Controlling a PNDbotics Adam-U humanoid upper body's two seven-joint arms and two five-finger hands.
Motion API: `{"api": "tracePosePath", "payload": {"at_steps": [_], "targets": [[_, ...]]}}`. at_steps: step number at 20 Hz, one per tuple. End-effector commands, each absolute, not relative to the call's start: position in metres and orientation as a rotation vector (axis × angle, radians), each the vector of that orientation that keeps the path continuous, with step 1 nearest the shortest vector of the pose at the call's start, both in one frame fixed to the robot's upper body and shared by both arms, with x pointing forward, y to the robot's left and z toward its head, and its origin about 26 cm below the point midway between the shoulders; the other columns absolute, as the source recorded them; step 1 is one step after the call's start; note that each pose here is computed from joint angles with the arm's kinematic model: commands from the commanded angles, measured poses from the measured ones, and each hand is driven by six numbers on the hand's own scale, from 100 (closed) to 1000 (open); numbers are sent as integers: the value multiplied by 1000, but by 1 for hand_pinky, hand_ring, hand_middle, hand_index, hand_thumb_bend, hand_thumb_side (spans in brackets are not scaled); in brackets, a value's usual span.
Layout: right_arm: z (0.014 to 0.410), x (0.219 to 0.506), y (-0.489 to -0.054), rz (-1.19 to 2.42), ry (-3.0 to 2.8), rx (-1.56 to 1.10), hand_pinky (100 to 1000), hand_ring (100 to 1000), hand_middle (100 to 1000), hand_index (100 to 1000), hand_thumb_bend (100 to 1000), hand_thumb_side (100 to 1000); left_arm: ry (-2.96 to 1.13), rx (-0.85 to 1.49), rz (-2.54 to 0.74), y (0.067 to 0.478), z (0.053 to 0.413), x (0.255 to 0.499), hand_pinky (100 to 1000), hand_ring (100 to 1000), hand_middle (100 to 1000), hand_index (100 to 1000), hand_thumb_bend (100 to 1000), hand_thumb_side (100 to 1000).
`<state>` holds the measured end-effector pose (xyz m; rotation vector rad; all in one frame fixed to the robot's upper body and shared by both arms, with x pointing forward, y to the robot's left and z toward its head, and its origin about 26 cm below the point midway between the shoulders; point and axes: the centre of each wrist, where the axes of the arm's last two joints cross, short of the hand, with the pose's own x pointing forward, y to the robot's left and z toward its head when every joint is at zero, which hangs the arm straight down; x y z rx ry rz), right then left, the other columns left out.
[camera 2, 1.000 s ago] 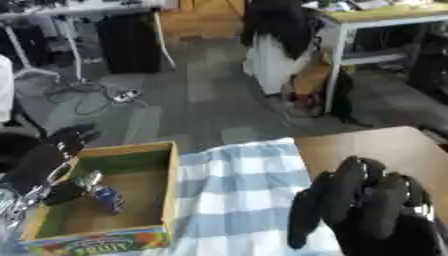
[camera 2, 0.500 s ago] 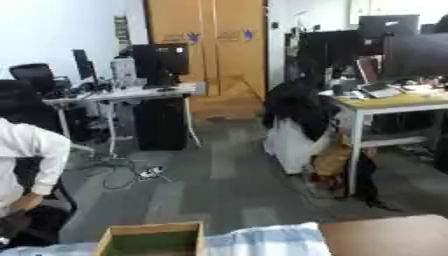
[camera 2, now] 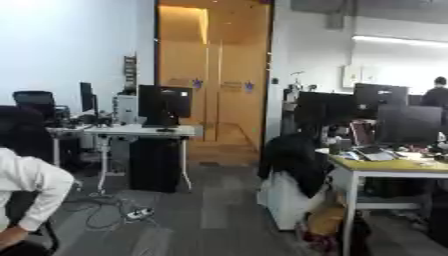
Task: Pick up objects on the table and place them in the box.
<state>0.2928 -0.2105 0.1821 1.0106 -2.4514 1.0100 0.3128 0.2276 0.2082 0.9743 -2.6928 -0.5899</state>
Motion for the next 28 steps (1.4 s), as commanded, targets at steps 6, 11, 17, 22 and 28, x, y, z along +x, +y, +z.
{"api": "tracePosePath", "payload": {"at_steps": [6, 11, 17, 22, 28], "targets": [[194, 294, -218, 1459, -2770, 1027, 100, 273, 240, 398, 100, 628, -2765, 946, -640, 224, 217, 304, 896, 890, 1000, 998, 857, 572], [206, 298, -227, 1315, -2845, 1083, 100, 245, 217, 380, 100, 659, -2777, 860, -419, 226, 211, 303, 834, 817, 1000, 963, 515, 788], [200, 296, -224, 1408, -2793, 1052, 262, 445, 427, 540, 100, 778, -2863, 804, -357, 232, 209, 303, 861, 800, 964, 950, 100, 525], [199, 296, -226, 1396, -2794, 1050, 298, 464, 449, 556, 100, 796, -2946, 810, -230, 237, 215, 303, 651, 713, 847, 874, 100, 672], [202, 296, -228, 1374, -2807, 1054, 314, 472, 457, 562, 100, 800, -2893, 912, -258, 240, 212, 305, 913, 842, 971, 993, 748, 422]]}}
